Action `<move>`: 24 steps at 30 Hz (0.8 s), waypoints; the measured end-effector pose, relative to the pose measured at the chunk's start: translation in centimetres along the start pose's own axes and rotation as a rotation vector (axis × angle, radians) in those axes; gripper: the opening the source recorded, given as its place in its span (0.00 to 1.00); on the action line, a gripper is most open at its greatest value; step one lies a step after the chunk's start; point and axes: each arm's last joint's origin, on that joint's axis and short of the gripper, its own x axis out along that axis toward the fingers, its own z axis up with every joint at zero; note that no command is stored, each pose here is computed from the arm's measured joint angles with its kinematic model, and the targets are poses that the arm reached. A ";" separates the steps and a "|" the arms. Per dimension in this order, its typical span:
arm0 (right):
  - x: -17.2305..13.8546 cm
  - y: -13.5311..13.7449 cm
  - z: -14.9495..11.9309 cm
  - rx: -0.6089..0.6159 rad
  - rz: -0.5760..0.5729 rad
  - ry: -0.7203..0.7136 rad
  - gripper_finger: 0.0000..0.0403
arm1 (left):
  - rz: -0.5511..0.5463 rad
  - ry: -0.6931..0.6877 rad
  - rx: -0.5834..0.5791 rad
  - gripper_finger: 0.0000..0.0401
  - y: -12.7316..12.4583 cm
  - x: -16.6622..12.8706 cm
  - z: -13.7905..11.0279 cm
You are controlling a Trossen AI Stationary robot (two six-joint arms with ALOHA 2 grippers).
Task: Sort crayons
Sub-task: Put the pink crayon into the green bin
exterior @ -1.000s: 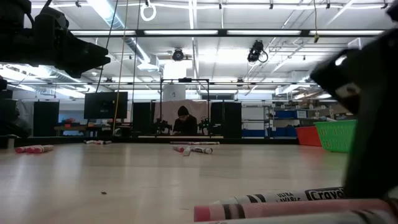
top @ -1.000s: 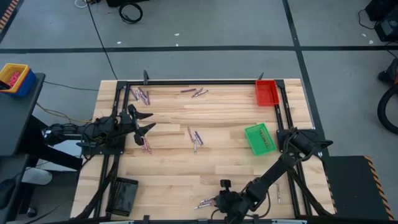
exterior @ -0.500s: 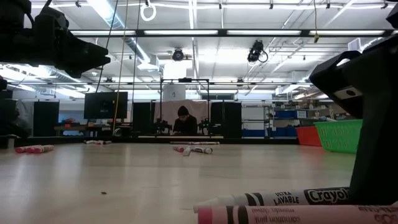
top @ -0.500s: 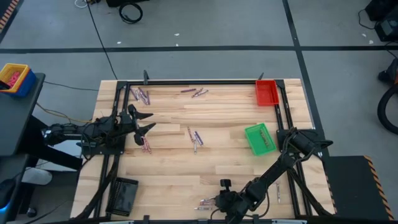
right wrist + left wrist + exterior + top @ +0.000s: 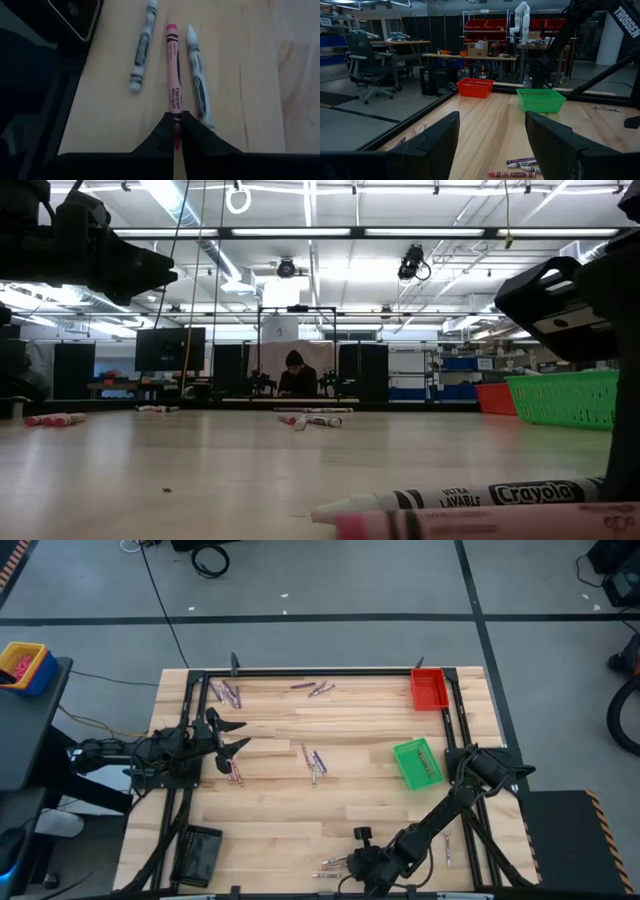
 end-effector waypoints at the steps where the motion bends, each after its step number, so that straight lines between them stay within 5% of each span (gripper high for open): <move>1: -0.3 -0.1 0.0 0.011 0.002 0.014 0.04 | 0.000 0.000 0.000 0.60 0.0 0.0 0.0; 9: -4.6 -0.8 -1.2 0.171 0.049 0.328 0.08 | 0.000 0.000 0.000 0.60 0.0 0.0 0.0; 14: -6.4 -1.1 -3.0 0.255 -0.026 0.543 0.08 | 0.000 0.000 0.000 0.60 0.0 0.0 0.0; 24: -5.9 -0.9 -3.8 0.303 -0.075 0.571 0.16 | 0.001 0.001 0.001 0.60 0.0 0.0 0.0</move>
